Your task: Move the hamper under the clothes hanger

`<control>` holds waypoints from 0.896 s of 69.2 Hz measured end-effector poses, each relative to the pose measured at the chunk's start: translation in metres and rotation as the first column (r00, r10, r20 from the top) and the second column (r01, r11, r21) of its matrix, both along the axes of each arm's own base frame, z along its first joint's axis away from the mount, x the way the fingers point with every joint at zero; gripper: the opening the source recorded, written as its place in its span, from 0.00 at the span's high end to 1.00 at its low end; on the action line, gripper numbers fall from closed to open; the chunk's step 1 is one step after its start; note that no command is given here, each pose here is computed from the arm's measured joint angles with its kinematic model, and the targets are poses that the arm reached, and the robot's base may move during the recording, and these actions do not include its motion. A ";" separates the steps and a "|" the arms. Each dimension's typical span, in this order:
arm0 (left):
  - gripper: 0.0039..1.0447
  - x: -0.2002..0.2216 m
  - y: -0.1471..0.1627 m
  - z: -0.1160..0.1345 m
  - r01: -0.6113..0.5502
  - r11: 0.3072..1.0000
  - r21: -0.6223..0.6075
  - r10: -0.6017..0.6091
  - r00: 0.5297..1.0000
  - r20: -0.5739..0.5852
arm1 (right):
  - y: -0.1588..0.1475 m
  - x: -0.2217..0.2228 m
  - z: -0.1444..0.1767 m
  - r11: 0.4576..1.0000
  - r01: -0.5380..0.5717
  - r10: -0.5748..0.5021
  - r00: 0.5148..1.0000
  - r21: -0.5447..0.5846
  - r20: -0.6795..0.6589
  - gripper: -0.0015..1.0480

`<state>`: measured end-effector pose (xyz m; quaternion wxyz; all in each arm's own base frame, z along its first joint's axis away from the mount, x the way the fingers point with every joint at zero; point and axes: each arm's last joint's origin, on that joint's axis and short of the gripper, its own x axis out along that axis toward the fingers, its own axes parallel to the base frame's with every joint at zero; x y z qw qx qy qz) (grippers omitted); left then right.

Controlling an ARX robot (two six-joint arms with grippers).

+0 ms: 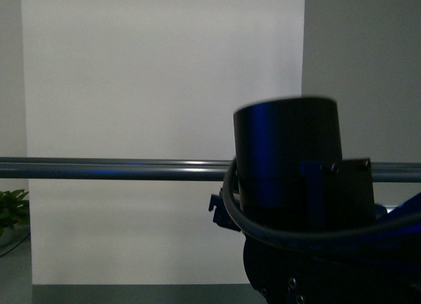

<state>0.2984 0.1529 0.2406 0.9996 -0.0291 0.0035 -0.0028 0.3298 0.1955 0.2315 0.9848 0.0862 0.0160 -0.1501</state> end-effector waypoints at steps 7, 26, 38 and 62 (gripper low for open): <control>0.06 -0.017 0.002 0.028 0.003 1.000 -0.006 -0.002 0.997 0.074 | 0.003 -0.020 0.033 0.998 0.021 -0.017 0.996 -0.054 0.087 0.08; 0.06 -0.042 -0.011 0.062 0.039 0.998 0.040 -0.046 0.984 0.175 | -0.013 -0.049 0.065 0.971 0.123 -0.099 0.987 -0.204 0.125 0.08; 0.06 -0.040 -0.012 0.056 0.044 0.999 0.031 -0.048 0.986 0.158 | -0.043 -0.068 0.056 0.943 0.243 -0.222 0.968 -0.229 0.115 0.08; 0.06 -0.040 -0.010 0.053 0.040 0.999 0.031 -0.044 0.988 0.147 | -0.112 -0.150 0.072 0.910 0.392 -0.364 0.911 -0.135 0.195 0.08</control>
